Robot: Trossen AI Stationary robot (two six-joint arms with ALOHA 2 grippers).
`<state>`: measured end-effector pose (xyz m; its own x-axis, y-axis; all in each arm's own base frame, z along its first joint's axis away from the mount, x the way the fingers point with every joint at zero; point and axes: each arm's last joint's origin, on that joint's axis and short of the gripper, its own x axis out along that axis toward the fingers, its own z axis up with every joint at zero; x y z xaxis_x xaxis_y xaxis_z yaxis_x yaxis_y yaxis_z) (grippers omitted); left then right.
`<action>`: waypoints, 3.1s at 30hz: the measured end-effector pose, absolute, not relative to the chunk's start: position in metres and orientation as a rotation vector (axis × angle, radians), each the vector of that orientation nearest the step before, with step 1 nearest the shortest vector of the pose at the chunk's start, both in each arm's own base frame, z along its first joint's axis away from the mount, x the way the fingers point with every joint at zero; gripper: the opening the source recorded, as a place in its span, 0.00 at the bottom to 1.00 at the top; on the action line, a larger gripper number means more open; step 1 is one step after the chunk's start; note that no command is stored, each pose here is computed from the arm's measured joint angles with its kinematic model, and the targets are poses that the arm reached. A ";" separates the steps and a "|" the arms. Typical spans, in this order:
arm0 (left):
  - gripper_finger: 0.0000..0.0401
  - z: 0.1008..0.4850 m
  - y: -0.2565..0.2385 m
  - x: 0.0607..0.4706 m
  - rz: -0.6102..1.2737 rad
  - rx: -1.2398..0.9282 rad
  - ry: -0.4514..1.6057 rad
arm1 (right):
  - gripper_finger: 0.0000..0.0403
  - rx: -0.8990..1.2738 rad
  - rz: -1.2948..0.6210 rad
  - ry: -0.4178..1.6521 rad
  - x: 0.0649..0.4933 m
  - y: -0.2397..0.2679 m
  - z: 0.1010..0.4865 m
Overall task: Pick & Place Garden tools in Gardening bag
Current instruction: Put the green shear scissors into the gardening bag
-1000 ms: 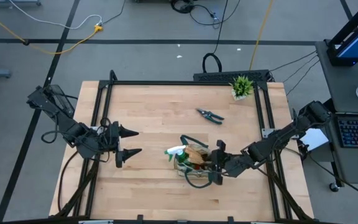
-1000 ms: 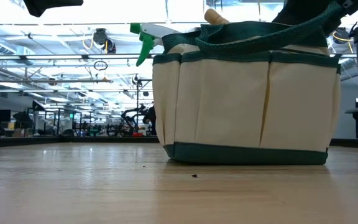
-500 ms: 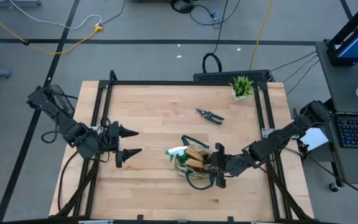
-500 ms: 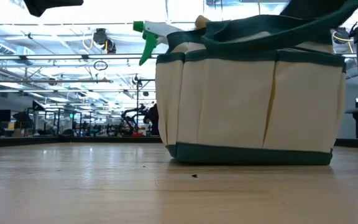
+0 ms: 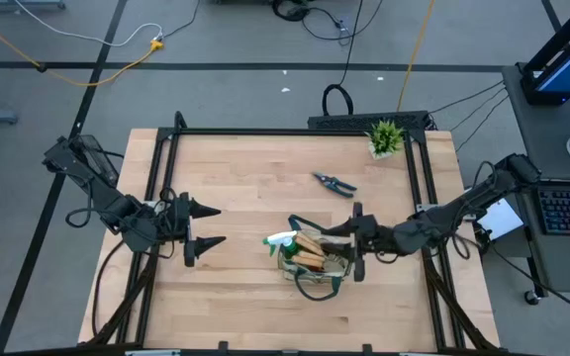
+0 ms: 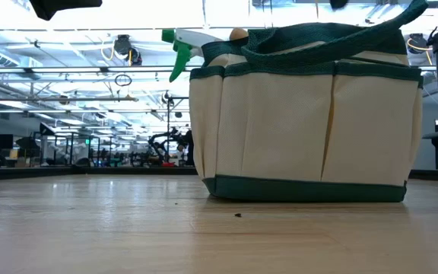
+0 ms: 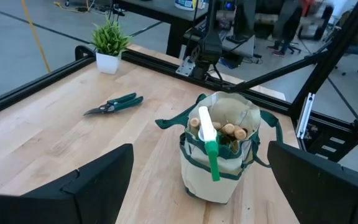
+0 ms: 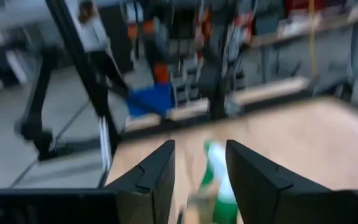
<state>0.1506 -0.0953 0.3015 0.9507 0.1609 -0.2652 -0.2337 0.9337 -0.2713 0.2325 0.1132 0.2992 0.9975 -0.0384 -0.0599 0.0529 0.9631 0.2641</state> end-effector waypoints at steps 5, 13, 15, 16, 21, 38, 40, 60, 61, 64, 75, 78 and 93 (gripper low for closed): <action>0.93 0.302 -0.095 0.151 0.203 -0.304 0.243 | 0.30 0.157 -0.102 -0.061 0.227 0.108 0.316; 0.93 0.302 -0.095 0.151 0.203 -0.303 0.242 | 0.26 -0.031 -0.326 -0.017 0.224 0.089 0.318; 0.93 0.302 -0.095 0.151 0.203 -0.304 0.242 | 0.26 -0.055 -0.387 0.019 0.224 0.079 0.316; 0.93 0.302 -0.095 0.151 0.203 -0.304 0.242 | 0.26 -0.065 -0.410 0.044 0.224 0.074 0.314; 0.93 0.302 -0.095 0.151 0.204 -0.295 0.242 | 0.29 -0.004 -0.509 0.163 0.223 0.042 0.303; 0.93 0.301 -0.095 0.150 0.168 -0.177 0.270 | 0.40 0.112 -0.476 0.653 0.206 -0.033 0.264; 0.93 0.300 -0.094 0.151 0.164 -0.177 0.283 | 0.40 0.123 -0.455 0.694 0.204 -0.038 0.261; 0.93 0.248 -0.058 0.137 0.075 -0.270 0.190 | 0.40 0.226 -0.422 0.953 0.203 -0.081 0.228; 0.93 0.245 -0.057 0.135 0.072 -0.278 0.177 | 0.40 0.227 -0.417 0.963 0.204 -0.083 0.225; 0.93 0.233 -0.054 0.129 0.067 -0.294 0.151 | 0.40 0.251 -0.376 0.985 0.210 -0.087 0.217; 0.93 0.198 -0.049 0.120 0.062 -0.363 0.102 | 0.40 0.207 -0.242 1.091 0.231 -0.093 0.184; 0.93 0.194 -0.049 0.120 0.065 -0.376 0.100 | 0.40 0.185 -0.236 1.118 0.234 -0.095 0.177; 0.93 0.192 -0.049 0.120 0.074 -0.404 0.105 | 0.40 0.179 -0.311 1.110 0.230 -0.103 0.179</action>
